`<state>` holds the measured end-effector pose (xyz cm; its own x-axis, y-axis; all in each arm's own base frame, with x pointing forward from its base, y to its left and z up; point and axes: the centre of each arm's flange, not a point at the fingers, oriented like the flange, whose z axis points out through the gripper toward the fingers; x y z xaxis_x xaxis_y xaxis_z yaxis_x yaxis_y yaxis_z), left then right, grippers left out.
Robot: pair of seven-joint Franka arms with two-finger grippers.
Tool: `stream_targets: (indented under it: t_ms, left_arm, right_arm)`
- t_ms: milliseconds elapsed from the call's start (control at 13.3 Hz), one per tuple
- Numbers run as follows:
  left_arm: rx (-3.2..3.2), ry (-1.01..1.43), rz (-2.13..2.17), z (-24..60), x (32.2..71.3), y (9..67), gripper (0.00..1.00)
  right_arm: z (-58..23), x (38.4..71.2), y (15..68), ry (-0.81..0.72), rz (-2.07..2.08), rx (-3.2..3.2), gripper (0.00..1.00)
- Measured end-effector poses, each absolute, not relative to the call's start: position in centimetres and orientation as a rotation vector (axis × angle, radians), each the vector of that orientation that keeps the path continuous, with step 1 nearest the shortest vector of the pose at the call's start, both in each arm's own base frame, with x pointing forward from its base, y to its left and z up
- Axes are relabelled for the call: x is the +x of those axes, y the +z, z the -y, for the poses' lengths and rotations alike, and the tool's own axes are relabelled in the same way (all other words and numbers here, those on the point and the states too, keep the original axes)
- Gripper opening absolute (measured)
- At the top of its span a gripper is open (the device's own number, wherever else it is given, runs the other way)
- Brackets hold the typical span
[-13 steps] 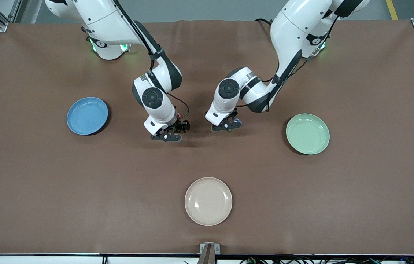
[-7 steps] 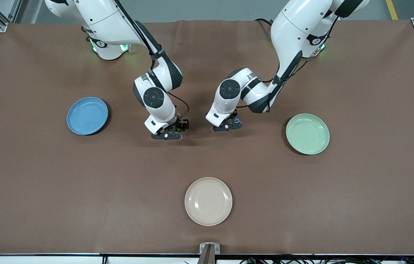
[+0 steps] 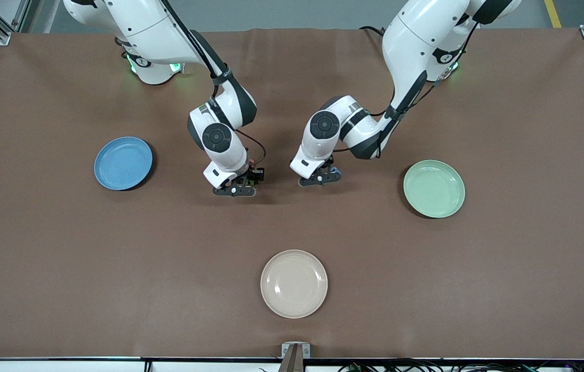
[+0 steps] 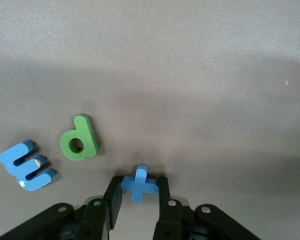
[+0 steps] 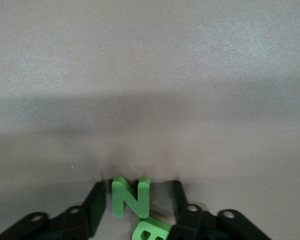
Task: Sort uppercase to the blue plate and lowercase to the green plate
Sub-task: 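Lower x onto green plate with the left gripper while the right gripper drops N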
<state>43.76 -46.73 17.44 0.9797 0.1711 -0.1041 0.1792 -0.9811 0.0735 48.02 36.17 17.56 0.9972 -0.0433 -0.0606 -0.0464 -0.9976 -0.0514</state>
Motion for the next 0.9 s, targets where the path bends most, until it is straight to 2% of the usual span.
stream_targets:
  t_ms: [75,226,301,376,601,902]
  left_arm:
    - [3.038,-0.141,-0.277,46.7,44.0,17.6,0.34]
    - [3.028,-0.117,-0.295,46.4,45.1,19.1,0.34]
    - [3.04,-0.114,-0.302,46.0,45.7,20.7,0.34]
    - [3.061,-0.116,-0.305,45.5,46.1,22.7,0.34]
    - [3.131,-0.11,-0.288,41.9,47.2,28.7,0.34]
    - [3.187,-0.122,-0.216,32.5,48.5,30.1,0.34]
  right_arm:
    - [-36.2,48.0,17.6,0.09,-0.067,-3.088,0.59]
    - [-36.0,48.2,17.6,0.084,-0.074,-3.092,0.43]
    - [-36.0,48.2,17.6,0.084,-0.074,-3.092,0.43]
    - [-36.1,48.2,17.9,0.079,-0.076,-3.089,0.35]
    - [-35.0,48.9,17.9,0.077,-0.073,-3.11,0.33]
    - [-27.7,52.7,20.5,0.178,0.073,-3.175,0.33]
